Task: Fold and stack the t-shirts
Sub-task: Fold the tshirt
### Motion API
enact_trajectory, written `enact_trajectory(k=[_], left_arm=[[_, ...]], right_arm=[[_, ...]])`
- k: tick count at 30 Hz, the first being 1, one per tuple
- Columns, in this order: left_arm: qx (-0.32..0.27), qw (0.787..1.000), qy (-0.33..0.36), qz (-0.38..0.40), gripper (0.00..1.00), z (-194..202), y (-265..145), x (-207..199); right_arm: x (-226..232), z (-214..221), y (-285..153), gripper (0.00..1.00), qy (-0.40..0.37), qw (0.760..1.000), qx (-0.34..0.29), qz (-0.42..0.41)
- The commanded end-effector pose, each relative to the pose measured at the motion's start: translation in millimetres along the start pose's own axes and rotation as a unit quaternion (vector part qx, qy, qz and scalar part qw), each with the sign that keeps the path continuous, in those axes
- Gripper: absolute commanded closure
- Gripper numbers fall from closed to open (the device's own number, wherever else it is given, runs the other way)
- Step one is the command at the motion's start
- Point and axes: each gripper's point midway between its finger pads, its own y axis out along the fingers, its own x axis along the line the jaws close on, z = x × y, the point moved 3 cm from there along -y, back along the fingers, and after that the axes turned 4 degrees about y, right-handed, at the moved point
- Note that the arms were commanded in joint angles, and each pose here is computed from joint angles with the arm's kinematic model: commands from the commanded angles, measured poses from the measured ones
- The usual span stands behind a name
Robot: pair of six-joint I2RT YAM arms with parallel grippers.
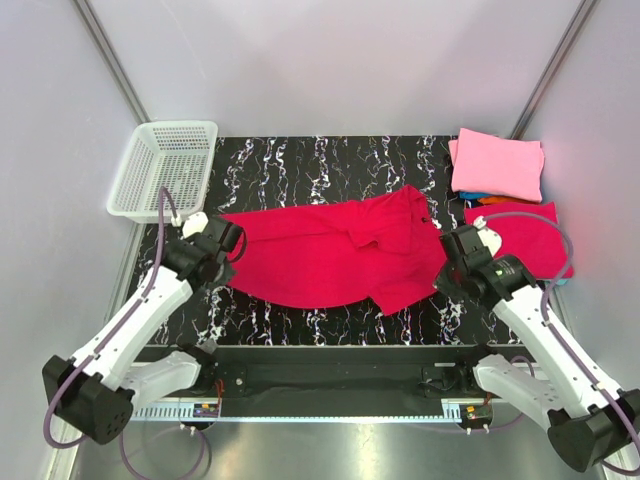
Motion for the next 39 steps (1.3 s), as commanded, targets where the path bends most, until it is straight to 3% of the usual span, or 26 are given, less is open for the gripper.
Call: enact_trajectory(k=[1,10,18,29,39], left_arm=[[0.000,1.000,-0.019,-0.008,1.00,8.6,-8.6,10.5],[-0.010,0.997,-0.063,-0.053,1.00,14.4,-13.5,30.1],[-0.051,0.992,-0.103,-0.060,1.00,-16.2,-18.5,15.5],[-0.016,0.988,-0.091,-0.121,1.00,-30.5,33.8,-11.9],[-0.001,0.981,-0.106,-0.164,1.00,-54.2,70.5,-6.8]], right_arm=[[-1.5,-16.6,-19.5,1.00,-0.002,0.999,-0.036,0.003],[1.3,-21.7,-27.2,1.00,-0.003,0.999,-0.046,-0.012],[32.2,-39.7,-6.3,1.00,-0.041,0.998,-0.055,-0.009],[95.6,-94.1,29.8,1.00,-0.098,0.992,-0.072,-0.022],[108.0,-127.1,74.8,1.00,-0.103,0.992,-0.065,-0.014]])
